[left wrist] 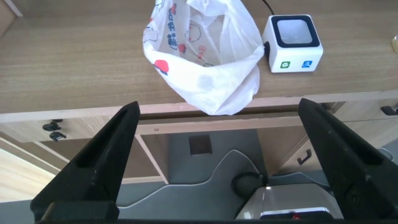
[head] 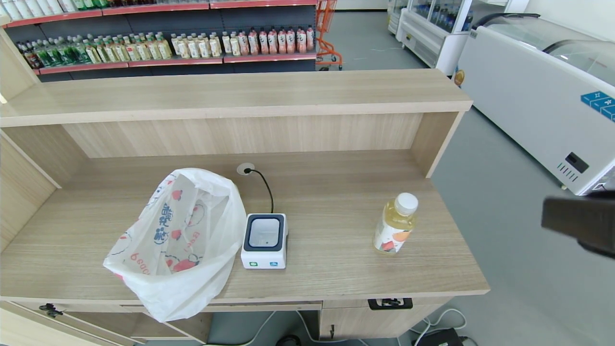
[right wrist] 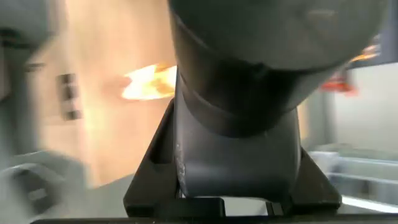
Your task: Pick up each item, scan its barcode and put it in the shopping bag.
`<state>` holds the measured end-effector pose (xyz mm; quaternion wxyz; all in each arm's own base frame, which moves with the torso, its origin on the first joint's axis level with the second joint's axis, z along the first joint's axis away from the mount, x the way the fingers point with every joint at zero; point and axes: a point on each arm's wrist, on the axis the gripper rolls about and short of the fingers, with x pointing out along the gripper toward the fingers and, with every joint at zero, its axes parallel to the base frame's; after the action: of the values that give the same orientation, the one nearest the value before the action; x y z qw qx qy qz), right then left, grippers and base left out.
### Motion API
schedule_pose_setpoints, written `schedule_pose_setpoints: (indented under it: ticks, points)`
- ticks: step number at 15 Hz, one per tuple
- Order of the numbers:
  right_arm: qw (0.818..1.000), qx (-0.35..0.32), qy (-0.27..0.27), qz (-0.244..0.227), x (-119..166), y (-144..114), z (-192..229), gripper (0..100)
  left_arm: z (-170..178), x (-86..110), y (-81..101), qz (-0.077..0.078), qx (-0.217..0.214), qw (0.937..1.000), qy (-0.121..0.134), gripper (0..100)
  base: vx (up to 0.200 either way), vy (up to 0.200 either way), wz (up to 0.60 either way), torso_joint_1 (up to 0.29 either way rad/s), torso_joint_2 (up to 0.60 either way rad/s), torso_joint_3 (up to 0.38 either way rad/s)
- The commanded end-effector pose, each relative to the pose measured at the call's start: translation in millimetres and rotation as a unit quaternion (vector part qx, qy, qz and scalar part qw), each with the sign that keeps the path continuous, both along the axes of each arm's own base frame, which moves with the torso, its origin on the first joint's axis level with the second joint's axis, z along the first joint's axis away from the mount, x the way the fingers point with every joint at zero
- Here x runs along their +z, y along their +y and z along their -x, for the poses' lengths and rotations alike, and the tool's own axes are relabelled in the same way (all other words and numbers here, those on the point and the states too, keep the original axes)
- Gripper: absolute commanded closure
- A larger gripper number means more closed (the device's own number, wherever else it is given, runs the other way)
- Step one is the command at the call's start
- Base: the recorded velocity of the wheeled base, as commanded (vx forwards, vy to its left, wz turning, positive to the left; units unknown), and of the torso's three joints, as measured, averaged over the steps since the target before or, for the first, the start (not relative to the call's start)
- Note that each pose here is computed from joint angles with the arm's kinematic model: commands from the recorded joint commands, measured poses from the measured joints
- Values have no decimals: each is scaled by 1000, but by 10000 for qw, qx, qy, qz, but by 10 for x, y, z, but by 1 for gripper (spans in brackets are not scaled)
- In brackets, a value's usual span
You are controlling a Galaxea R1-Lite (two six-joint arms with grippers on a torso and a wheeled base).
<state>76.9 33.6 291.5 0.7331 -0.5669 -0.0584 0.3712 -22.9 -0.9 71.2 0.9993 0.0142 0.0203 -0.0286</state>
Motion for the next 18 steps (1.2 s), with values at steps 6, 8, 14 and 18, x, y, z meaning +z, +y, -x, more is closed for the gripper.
schedule_pose_setpoints:
  ticks: [6, 8, 14, 18]
  points:
    - [8022, -656, 3591, -4726, 556, -25, -213, 100, 0, 0, 0, 0, -1, 10000, 0, 0, 0, 0, 0, 0, 0, 0]
    - [6872, -764, 4151, -5912, 476, 47, -687, 100, 0, 0, 0, 0, -1, 10000, 0, 0, 0, 0, 0, 0, 0, 0]
    - [5908, -1166, 4874, -6323, 88, 182, -950, 100, 0, 0, 0, -8, -1, 10000, -1, 0, 0, 0, 0, 0, 0, 0]
    - [5855, -1224, 4884, -6354, 73, 316, -906, 100, -1, 0, 0, 8, 0, 10000, 8, 0, 0, 0, 0, 0, 0, 0]
